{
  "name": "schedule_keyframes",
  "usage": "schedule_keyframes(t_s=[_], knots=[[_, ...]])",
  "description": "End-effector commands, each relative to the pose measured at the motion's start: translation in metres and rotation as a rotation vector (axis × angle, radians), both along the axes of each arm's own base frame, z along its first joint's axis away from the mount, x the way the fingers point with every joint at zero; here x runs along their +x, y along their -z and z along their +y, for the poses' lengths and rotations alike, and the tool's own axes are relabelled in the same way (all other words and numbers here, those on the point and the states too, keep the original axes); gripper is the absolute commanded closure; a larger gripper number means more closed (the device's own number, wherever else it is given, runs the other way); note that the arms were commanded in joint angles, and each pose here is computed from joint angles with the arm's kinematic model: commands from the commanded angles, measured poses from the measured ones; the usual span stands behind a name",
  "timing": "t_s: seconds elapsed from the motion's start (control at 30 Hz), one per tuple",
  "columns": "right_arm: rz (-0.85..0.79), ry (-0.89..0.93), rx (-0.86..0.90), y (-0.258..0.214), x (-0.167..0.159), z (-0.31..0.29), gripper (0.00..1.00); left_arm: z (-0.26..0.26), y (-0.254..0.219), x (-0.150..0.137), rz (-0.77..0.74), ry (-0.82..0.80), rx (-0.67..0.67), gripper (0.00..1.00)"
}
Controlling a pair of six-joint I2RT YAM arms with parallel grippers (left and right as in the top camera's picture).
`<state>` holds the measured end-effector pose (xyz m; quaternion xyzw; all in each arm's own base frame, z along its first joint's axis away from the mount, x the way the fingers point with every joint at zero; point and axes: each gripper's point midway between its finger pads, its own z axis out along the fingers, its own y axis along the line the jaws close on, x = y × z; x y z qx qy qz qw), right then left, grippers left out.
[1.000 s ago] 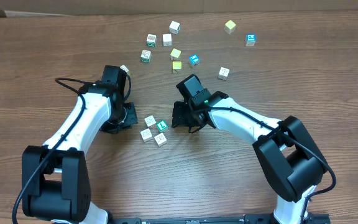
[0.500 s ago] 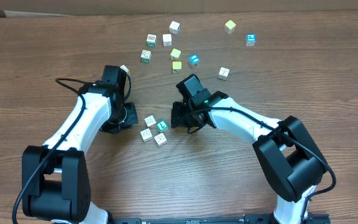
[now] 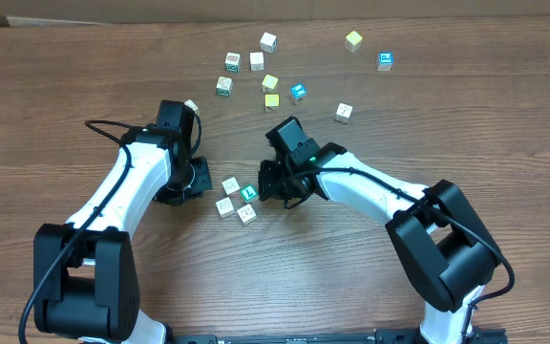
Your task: Form a circle
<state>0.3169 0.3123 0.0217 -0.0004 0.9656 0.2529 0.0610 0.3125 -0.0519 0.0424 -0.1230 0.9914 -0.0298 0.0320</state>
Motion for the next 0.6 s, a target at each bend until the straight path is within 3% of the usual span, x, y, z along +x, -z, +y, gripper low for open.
schedule_keyframes(t_s=[0.0, 0.57], knots=[[-0.020, -0.006, 0.022, -0.0101, -0.0005, 0.0044, 0.96, -0.0014, -0.0030, 0.0056, -0.011, -0.020, -0.014, 0.91], [-0.010, -0.016, 0.014, -0.0087, -0.0059, 0.0059, 0.96, -0.0014, -0.0030, 0.0056, -0.011, -0.020, -0.014, 0.91]])
